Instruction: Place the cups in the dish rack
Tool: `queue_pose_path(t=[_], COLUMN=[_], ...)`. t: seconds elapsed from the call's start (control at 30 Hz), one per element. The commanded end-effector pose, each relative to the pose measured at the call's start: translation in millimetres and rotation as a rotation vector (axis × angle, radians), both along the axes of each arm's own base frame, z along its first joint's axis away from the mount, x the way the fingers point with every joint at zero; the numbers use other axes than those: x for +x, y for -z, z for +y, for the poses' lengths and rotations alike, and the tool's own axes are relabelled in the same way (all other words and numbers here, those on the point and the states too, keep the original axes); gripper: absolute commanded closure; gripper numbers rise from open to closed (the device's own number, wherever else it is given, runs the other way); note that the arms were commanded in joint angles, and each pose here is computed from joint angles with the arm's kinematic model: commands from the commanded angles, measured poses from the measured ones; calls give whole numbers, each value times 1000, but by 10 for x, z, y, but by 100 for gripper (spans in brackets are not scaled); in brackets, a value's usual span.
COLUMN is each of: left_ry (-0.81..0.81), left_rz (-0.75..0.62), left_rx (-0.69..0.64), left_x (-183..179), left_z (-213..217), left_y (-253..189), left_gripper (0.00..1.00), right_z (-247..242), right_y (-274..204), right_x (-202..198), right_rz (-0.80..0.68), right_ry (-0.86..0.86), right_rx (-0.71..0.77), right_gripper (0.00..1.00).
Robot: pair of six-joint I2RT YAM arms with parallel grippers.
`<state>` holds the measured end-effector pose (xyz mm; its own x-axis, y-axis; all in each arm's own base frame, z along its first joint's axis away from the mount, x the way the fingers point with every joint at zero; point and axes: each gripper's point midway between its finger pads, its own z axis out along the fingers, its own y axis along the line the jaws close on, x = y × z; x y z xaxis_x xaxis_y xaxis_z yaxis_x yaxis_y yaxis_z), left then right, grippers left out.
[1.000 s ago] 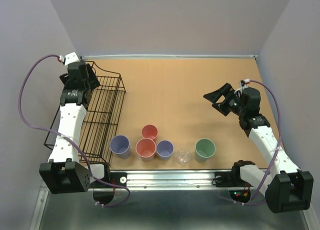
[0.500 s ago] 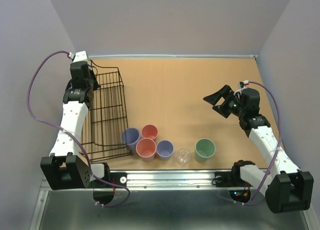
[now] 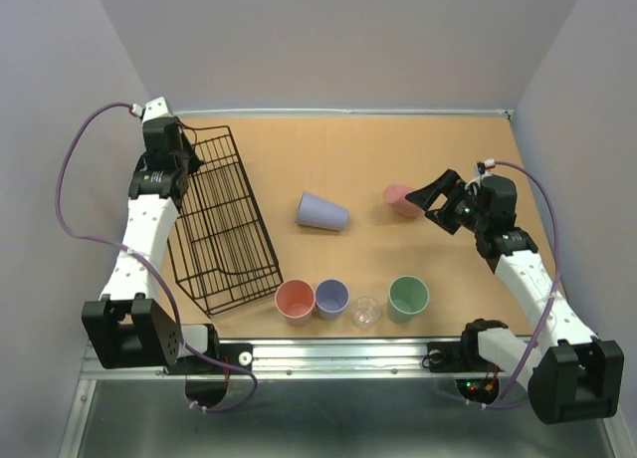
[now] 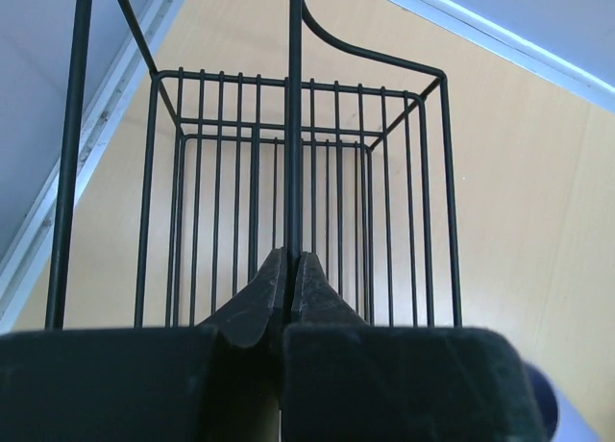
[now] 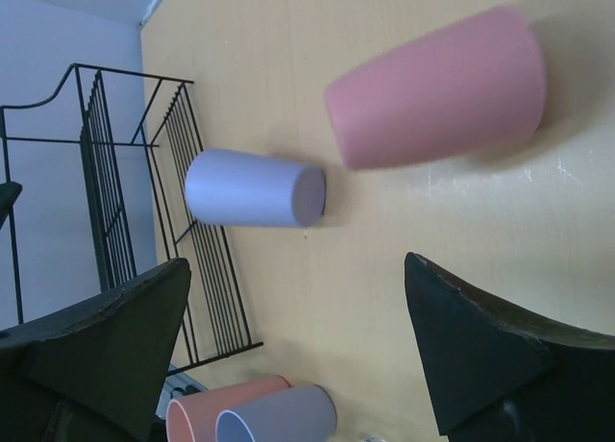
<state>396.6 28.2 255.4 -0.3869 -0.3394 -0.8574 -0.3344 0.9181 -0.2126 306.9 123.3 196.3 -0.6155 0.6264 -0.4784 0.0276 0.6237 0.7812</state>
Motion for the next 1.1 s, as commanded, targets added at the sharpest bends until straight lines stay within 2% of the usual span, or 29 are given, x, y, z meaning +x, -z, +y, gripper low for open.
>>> queue_pose_path(t=[0.0, 0.17, 0.3, 0.53, 0.73, 0.87, 1.0, 1.07], left_ry=[26, 116, 234, 358, 473, 547, 585, 573], left_rz=[-4, -25, -42, -106, -147, -157, -182, -176], left_rx=[21, 86, 142, 170, 189, 200, 238, 246], left_x=[62, 89, 158, 335, 505, 575, 638, 677], left_z=[-143, -393, -810, -1168, -1502, -1784, -1892, -1887], left_y=[-49, -109, -154, -275, -375, -417, -509, -535], left_gripper=[100, 100, 100, 100, 100, 100, 100, 94], right_z=[10, 123, 219, 389, 443, 433, 390, 350], right_y=[-232, -208, -217, -73, -93, -98, -86, -101], right_x=[92, 172, 299, 585, 927, 1010, 1018, 1030], right_rz=[-87, -79, -69, -5, -6, -4, -4, -3], right_ry=[-15, -103, -175, -253, -265, -261, -242, -214], right_rx=[-43, -61, -62, -46, -64, -82, -106, -119], right_gripper=[3, 3, 4, 4, 4, 4, 3, 4])
